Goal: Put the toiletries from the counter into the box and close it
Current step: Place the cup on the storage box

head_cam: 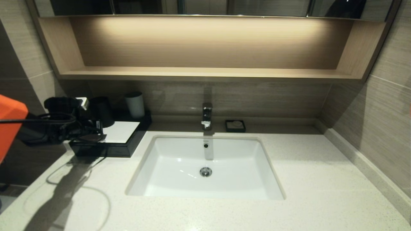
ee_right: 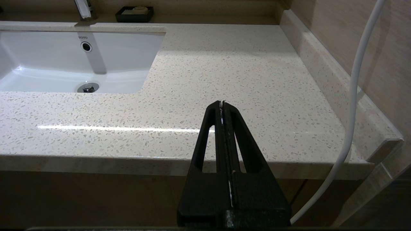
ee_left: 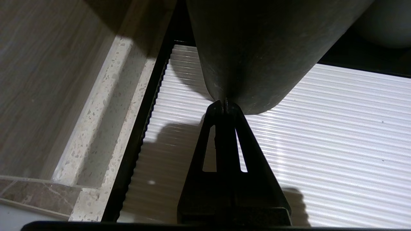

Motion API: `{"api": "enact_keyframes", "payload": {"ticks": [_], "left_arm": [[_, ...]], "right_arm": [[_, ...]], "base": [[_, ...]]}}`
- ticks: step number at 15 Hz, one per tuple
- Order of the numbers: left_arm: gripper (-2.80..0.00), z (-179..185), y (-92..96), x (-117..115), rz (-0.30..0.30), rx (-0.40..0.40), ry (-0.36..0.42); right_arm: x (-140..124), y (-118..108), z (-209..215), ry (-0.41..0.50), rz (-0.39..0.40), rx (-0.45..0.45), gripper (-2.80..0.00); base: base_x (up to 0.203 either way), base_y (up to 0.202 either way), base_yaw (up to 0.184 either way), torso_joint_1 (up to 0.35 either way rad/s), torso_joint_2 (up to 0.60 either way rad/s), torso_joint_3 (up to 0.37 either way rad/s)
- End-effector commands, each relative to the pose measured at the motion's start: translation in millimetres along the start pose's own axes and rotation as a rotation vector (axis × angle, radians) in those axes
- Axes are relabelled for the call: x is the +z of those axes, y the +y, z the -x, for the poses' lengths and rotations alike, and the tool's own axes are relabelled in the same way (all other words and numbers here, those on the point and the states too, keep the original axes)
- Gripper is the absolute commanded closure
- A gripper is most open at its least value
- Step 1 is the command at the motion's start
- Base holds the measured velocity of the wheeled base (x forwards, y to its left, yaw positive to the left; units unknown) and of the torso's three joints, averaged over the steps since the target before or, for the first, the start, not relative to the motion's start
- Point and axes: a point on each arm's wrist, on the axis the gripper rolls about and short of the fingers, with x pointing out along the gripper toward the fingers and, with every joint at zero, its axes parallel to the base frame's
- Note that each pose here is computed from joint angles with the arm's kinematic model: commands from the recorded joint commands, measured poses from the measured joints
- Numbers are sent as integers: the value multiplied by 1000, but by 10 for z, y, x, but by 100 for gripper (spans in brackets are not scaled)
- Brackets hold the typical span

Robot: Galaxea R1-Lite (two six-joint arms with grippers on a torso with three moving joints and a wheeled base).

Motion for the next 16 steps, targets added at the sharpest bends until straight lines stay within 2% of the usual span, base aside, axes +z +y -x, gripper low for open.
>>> {"api": "enact_keyframes", "payload": {"ticks": [1, 16], "left_arm": [[0, -69, 7, -13, 0, 0, -3], [0, -222, -18, 55, -6, -7, -41]], "right_arm": [[-4, 0, 0, 0, 0, 0, 0], [-4, 0, 0, 0, 0, 0, 0]], "base": [[0, 0, 0, 0, 0, 0], [0, 0, 0, 0, 0, 0]]}}
